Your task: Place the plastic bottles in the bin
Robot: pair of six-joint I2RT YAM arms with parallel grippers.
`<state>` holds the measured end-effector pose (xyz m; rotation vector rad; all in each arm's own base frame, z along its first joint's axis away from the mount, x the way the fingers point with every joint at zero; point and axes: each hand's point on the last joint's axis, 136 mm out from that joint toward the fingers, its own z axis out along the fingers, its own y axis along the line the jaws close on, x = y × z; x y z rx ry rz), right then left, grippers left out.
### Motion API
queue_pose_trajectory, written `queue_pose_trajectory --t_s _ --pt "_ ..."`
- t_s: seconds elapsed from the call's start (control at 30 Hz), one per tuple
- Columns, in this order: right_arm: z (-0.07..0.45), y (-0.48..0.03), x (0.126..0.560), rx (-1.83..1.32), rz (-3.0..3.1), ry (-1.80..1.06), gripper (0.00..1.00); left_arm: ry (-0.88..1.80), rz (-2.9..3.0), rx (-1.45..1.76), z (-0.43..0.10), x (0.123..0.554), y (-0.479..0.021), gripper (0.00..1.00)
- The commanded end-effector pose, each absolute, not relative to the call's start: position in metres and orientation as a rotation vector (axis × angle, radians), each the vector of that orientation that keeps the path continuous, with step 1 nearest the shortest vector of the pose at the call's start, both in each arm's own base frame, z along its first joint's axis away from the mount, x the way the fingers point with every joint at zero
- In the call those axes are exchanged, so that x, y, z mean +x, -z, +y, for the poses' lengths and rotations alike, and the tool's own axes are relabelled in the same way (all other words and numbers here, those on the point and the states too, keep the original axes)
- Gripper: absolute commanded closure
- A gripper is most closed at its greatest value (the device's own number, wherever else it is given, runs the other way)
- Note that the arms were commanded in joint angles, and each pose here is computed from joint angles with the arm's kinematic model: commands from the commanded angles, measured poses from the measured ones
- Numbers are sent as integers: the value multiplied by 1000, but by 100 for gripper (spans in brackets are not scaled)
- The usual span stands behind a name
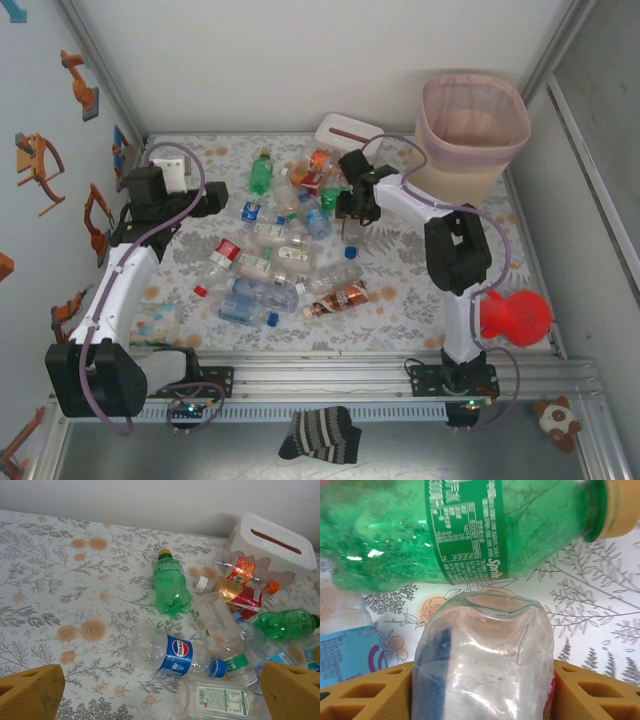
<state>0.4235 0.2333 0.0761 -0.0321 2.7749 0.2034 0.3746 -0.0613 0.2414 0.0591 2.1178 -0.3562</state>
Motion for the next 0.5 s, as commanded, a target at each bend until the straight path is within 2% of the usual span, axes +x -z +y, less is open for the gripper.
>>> queue_pose_trajectory --t_s 0.0,0.47 --pt "221 -108 420 -45 2719 -151 38 365 2121 74 -65 372 -241 0" --pt "187 -232 435 -45 2477 -161 39 362 2120 74 -64 372 -242 0"
